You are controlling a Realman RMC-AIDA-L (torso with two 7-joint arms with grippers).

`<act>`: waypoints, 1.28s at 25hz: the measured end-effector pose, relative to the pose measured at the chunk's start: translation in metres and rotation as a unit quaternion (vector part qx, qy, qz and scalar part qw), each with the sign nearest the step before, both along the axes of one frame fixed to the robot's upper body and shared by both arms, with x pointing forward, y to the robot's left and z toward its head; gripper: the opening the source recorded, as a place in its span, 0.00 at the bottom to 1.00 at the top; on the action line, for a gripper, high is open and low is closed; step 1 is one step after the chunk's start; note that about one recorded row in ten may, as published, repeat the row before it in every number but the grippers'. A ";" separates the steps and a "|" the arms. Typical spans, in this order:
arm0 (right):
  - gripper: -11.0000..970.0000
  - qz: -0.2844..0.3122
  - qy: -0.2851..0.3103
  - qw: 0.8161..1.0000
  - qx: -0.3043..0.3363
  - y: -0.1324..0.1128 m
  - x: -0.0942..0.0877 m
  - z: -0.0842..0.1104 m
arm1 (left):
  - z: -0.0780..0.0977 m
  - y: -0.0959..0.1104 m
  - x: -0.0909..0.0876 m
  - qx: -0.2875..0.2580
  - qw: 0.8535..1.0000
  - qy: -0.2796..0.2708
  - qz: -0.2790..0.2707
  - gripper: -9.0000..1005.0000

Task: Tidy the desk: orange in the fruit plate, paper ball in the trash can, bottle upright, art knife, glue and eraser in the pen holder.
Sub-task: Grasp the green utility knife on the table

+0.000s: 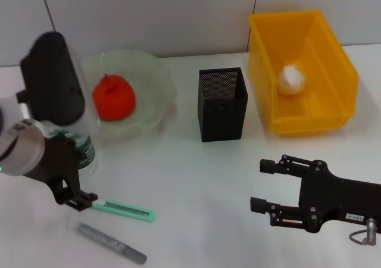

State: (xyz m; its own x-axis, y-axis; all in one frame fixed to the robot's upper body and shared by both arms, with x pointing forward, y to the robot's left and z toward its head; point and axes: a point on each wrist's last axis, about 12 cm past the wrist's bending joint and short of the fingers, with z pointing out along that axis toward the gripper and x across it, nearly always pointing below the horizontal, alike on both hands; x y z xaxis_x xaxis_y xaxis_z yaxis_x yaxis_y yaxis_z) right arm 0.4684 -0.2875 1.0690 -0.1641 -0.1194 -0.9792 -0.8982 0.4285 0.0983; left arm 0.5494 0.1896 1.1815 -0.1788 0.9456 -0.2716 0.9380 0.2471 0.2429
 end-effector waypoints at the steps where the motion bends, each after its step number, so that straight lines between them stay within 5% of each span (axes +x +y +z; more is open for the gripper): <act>1: 0.79 0.000 0.001 1.000 0.001 0.000 0.000 -0.001 | -0.001 -0.002 0.000 0.009 1.000 -0.001 -0.007 0.80; 15: 0.79 0.009 0.013 1.000 0.025 0.004 -0.005 -0.003 | -0.003 -0.023 -0.009 0.058 0.993 0.013 -0.105 0.80; 32: 0.79 0.009 0.028 0.999 0.034 0.004 -0.012 -0.009 | -0.013 -0.037 0.003 0.113 0.978 0.000 -0.174 0.80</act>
